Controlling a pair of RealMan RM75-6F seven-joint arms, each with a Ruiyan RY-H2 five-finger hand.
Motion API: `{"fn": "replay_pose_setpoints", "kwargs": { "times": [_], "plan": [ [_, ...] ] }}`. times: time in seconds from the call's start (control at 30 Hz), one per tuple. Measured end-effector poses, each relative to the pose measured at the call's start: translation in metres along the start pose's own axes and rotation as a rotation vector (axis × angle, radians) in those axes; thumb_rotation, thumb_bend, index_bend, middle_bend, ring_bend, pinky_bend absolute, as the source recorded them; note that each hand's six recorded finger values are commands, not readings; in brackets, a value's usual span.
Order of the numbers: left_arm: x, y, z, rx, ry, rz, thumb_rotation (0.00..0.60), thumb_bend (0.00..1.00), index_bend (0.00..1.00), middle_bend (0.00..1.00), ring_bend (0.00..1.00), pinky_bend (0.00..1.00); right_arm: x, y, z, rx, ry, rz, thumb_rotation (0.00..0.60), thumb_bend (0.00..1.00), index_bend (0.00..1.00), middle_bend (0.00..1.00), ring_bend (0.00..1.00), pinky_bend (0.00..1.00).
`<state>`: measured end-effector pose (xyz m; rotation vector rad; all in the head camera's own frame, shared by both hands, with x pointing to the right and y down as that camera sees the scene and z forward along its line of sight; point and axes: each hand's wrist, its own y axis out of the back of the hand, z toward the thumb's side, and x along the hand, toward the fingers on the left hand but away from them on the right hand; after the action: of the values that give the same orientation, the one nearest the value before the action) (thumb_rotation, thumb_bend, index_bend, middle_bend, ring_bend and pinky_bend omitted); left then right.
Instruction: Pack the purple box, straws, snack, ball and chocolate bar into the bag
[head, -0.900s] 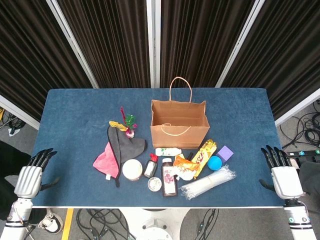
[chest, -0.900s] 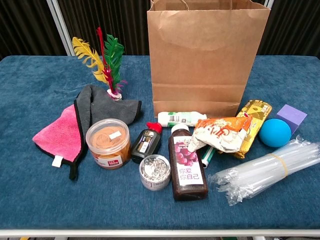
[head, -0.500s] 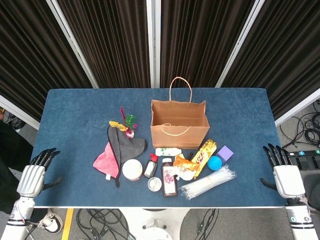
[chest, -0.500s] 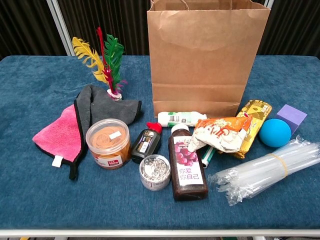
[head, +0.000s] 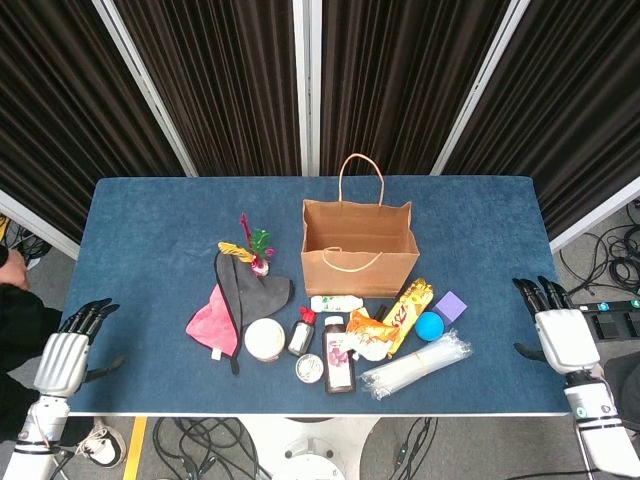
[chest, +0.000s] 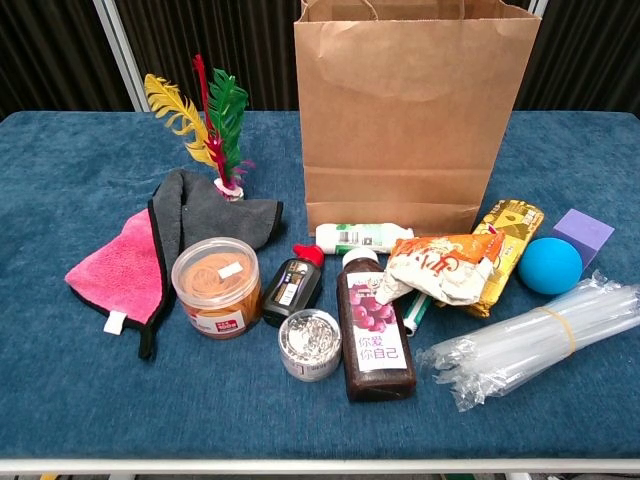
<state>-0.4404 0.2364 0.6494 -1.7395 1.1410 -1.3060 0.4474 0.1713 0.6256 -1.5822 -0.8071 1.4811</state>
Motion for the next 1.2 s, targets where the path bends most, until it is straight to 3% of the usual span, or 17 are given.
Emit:
{"fn": "replay_pose_setpoints", "kwargs": {
  "times": [0.47,0.83,1.2],
  "plan": [
    [-0.001,0.002,-0.006,0.014,0.007,0.007,0.600,0.23,0.23,0.24,0.16,0.25,-0.073,-0.038,0.046,0.121,0.162,0.068,0.600,0.04,0.09,0.24,0.04,0.12],
    [0.000,0.000,-0.010,0.021,0.010,0.005,0.600,0.23,0.23,0.24,0.16,0.25,-0.087,-0.051,0.066,0.158,0.224,0.092,0.600,0.07,0.11,0.31,0.05,0.12],
    [0.001,0.001,-0.012,0.028,0.010,0.007,0.600,0.23,0.23,0.24,0.16,0.25,-0.093,-0.061,0.076,0.145,0.248,0.103,0.600,0.09,0.11,0.31,0.05,0.12]
  ]
}}
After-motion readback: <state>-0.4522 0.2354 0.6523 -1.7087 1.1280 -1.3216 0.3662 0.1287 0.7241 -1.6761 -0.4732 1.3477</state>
